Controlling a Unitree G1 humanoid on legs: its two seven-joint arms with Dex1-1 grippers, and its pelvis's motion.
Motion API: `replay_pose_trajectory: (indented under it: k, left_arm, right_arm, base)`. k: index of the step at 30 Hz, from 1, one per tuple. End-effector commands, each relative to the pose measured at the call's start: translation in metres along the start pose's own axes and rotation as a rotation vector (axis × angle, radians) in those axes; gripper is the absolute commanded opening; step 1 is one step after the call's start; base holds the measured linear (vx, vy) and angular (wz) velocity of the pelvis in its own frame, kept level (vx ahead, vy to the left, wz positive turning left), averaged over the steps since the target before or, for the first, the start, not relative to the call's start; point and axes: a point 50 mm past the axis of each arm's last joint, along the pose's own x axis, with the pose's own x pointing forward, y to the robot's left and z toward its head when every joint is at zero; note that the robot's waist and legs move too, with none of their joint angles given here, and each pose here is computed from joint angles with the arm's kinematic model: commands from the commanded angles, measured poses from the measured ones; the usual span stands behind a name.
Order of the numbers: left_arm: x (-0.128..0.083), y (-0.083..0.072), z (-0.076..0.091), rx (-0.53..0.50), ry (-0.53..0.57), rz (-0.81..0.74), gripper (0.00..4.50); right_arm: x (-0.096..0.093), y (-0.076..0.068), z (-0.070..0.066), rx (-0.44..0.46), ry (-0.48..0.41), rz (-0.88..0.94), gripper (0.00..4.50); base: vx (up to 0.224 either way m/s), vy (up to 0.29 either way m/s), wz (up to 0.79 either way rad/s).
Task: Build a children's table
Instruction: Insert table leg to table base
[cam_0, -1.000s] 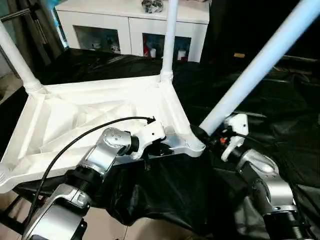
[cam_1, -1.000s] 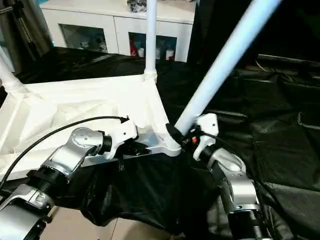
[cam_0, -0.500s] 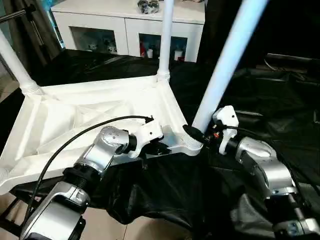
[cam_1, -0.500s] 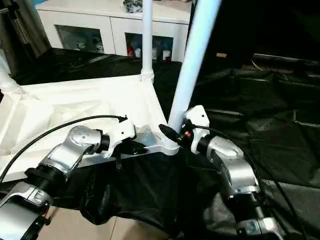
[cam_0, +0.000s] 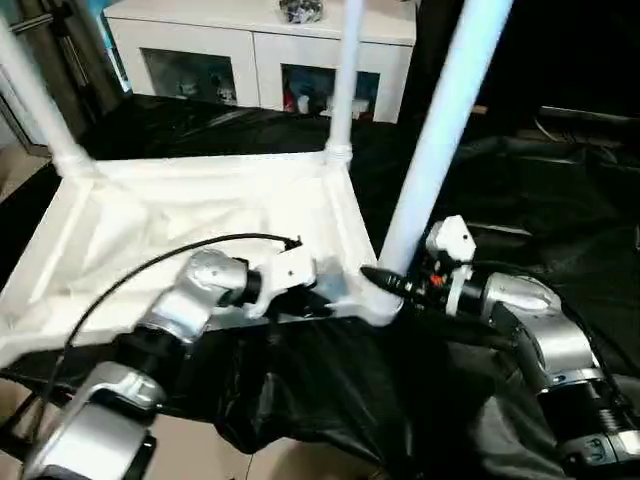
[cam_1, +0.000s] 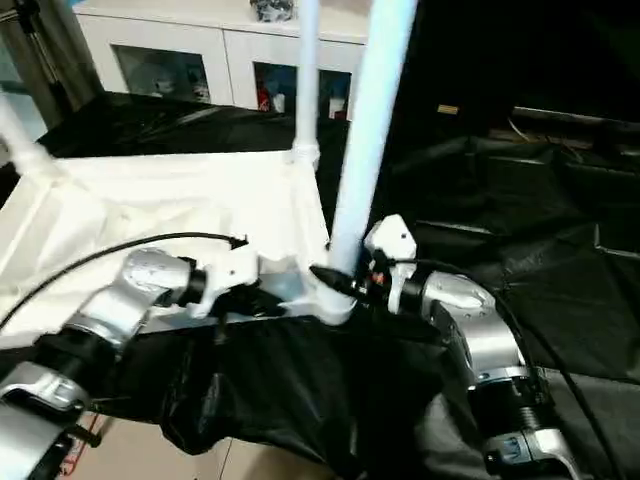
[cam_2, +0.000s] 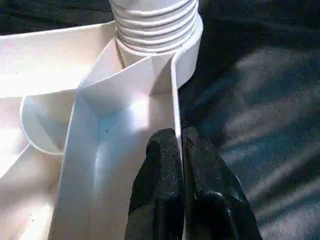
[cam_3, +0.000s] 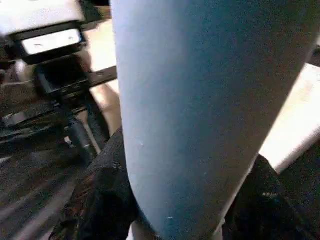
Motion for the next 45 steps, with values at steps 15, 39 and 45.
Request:
replay_pose_trajectory:
  k: [15,39,45]
  left_arm:
    - [-0.002,0.011,0.019,0.054,-0.039,0.008,0.0]
    - [0.072,0.036,0.067,-0.18,-0.014,0.411,0.0]
    - [0.071,0.038,0.066,-0.179,-0.006,0.415,0.0]
  right_arm:
    - [0.002,0.005,-0.043,0.091,0.148,-0.001,1.88]
    - [0.077,-0.004,-0.041,0.309,0.125,-0.506,1.88]
    - [0.082,-0.002,-0.044,0.329,0.141,-0.518,1.88]
  base:
    - [0.0,0.0,0.0]
    - [0.0,0.0,0.0]
    - [0.0,0.0,0.0]
